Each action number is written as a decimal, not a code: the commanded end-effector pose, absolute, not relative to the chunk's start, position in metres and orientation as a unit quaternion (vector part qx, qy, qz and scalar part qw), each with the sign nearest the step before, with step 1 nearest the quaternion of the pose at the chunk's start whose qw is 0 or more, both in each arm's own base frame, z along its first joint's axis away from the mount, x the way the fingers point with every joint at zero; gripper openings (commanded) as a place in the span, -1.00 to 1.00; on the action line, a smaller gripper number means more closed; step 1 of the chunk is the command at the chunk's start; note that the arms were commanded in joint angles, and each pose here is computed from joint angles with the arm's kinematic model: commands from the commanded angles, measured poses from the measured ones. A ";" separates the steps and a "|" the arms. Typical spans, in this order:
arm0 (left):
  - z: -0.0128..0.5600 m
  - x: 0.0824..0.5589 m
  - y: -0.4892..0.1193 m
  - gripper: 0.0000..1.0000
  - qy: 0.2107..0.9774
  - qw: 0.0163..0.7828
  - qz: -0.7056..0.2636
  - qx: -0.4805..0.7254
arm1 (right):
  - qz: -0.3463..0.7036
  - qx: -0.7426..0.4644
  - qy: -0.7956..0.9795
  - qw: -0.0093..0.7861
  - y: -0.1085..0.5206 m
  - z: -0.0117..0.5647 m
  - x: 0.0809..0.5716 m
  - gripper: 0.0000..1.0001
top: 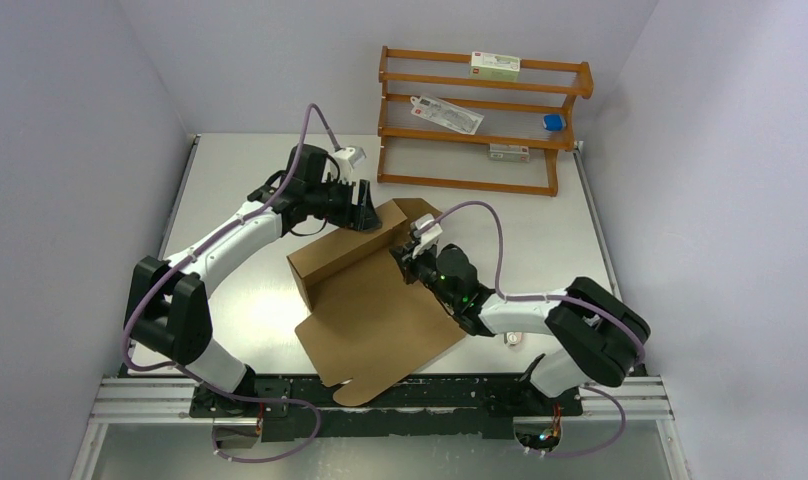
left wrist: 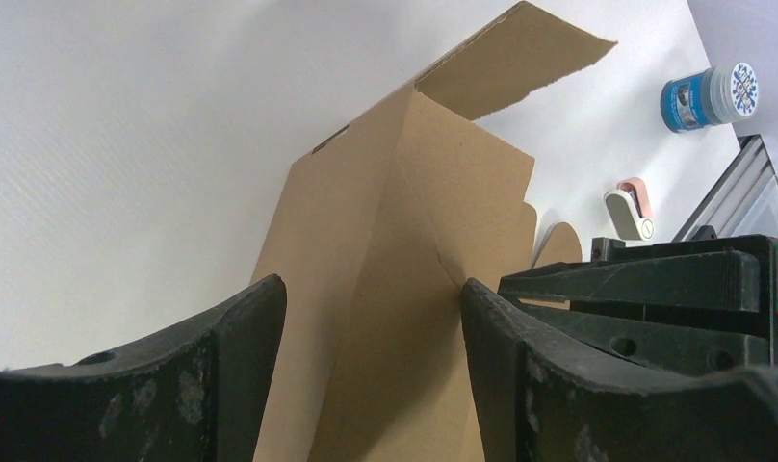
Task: Fold the paper box
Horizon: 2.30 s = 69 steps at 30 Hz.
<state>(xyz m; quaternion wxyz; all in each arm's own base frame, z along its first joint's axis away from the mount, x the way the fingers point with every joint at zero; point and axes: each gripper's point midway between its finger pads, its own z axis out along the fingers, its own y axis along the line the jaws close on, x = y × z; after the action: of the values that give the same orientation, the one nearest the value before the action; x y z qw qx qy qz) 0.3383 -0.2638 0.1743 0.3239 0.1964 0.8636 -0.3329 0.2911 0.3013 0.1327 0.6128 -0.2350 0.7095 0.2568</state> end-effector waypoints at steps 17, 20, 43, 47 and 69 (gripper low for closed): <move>0.165 0.334 -0.260 0.48 0.871 0.314 -0.315 0.210 | 0.188 -0.283 0.686 0.644 0.219 0.224 0.328 -0.23; 0.164 0.334 -0.259 0.48 0.871 0.314 -0.314 0.211 | 0.184 -0.255 0.705 0.636 0.192 0.222 0.353 -0.22; 0.162 0.330 -0.264 0.48 0.869 0.298 -0.326 0.222 | 0.321 -0.388 0.687 0.524 0.217 0.117 0.404 0.05; 0.161 0.330 -0.264 0.47 0.869 0.295 -0.328 0.223 | 0.349 -0.414 0.672 0.505 0.228 0.112 0.389 0.06; 0.160 0.329 -0.264 0.44 0.866 0.281 -0.345 0.229 | 0.408 -0.475 0.631 0.458 0.258 0.119 0.345 0.10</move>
<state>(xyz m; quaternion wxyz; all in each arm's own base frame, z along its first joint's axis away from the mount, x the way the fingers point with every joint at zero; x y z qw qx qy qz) 0.3266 -0.2696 0.1699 0.2949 0.2272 0.8573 -0.3555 0.3639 0.2475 0.1088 0.4728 -0.4586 0.6504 0.3783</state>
